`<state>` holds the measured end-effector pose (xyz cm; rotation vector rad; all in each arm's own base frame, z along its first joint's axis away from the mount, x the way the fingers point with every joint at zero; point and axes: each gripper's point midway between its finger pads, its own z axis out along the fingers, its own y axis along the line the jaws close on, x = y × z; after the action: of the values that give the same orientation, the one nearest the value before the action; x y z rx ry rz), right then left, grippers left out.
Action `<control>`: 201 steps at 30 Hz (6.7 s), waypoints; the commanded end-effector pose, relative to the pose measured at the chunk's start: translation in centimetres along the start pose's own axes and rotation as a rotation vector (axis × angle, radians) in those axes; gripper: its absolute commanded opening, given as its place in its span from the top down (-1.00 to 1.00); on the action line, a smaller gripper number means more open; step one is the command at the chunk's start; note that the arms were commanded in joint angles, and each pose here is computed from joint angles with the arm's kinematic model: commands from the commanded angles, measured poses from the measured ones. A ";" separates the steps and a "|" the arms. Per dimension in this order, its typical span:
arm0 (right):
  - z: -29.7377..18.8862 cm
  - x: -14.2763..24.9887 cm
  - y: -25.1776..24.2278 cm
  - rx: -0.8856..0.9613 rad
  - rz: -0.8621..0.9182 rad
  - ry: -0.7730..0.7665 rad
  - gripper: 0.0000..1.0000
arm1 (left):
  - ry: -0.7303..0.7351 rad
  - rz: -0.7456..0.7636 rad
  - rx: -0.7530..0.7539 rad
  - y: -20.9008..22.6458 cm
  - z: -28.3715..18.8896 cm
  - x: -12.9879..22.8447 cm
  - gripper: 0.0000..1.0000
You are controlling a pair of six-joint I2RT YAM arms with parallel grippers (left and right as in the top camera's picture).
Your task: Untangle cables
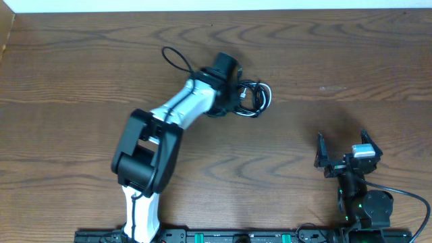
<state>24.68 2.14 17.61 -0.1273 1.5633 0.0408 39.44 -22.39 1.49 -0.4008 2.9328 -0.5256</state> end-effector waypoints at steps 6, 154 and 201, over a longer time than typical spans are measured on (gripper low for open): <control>-0.7 -4.8 2.3 -0.147 0.110 -0.081 -0.98 | 0.081 0.118 0.242 1.7 -3.1 -2.4 0.85; 16.7 3.1 18.8 -0.571 1.063 0.941 -0.62 | 0.222 0.176 0.493 -7.2 -11.8 3.1 0.85; 15.4 7.1 18.6 -0.441 0.881 1.008 0.98 | 0.044 0.155 0.051 -0.9 -8.6 1.1 0.85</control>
<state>37.64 22.17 9.14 0.2703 2.4962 1.1928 35.87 -23.03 10.26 -0.1130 2.9793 -0.7929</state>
